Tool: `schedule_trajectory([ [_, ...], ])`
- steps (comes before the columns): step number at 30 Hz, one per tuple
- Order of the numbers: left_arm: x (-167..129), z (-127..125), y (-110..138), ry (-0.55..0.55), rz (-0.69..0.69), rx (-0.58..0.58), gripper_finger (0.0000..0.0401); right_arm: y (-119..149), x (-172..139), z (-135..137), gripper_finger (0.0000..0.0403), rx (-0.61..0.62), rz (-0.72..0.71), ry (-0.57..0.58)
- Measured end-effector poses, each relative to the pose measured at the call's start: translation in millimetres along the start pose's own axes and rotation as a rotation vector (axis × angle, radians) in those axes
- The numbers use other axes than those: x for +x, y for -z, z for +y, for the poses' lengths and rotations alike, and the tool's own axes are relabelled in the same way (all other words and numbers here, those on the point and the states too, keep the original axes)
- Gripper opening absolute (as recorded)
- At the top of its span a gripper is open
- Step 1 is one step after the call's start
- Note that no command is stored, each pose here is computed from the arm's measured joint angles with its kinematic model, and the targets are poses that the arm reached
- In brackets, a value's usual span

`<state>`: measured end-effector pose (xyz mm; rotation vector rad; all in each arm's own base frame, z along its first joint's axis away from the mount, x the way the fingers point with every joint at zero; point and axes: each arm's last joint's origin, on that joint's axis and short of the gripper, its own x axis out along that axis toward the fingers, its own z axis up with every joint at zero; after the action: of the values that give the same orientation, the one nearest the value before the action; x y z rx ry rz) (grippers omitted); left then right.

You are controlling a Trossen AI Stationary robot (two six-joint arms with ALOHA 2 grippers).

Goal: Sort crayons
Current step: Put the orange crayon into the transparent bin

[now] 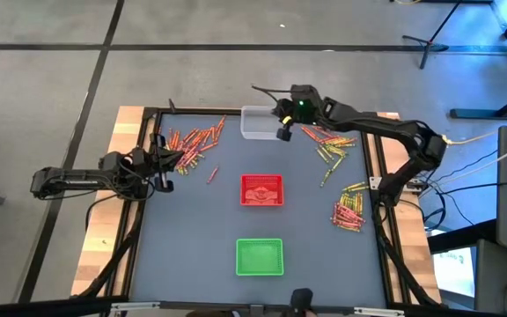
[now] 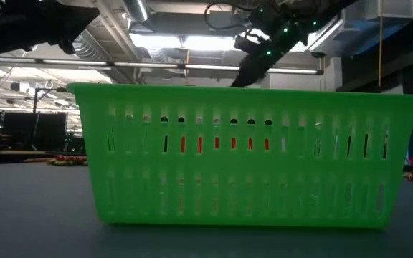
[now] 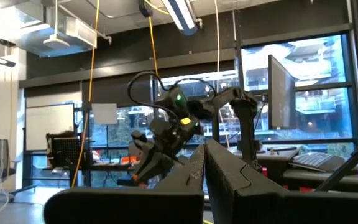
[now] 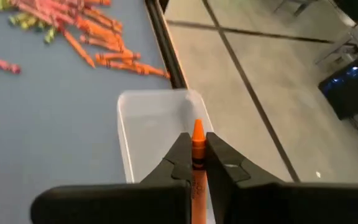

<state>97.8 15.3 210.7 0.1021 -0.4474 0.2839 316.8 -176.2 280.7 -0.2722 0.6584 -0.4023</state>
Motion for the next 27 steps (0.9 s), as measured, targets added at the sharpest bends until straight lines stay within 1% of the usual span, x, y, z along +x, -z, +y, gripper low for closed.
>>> schedule_trajectory([
  [1, 0, 0, 0, 0.001, 0.001, 0.000, 0.0000, 1, 6, 0, 0.0019, 0.014, -0.012, -0.004],
  [6, 0, 0, 0, 0.000, -0.001, 0.000, 0.0000, 18, 36, -4, 0.0019, 0.071, 0.017, -0.012],
  [10, 0, 0, -3, -0.003, -0.030, -0.004, 0.0000, 33, 59, -6, 0.0019, 0.082, 0.043, -0.005],
  [14, 0, 0, -3, -0.003, -0.031, -0.004, 0.0000, 46, 76, -2, 0.0019, 0.083, 0.078, -0.015],
  [19, 0, 0, -3, -0.004, -0.031, -0.003, 0.0000, 56, 89, 1, 0.0019, 0.065, 0.104, -0.016],
  [27, 0, 0, -3, -0.001, -0.030, -0.003, 0.0000, 59, 94, 3, 0.0019, 0.072, 0.106, -0.036],
])
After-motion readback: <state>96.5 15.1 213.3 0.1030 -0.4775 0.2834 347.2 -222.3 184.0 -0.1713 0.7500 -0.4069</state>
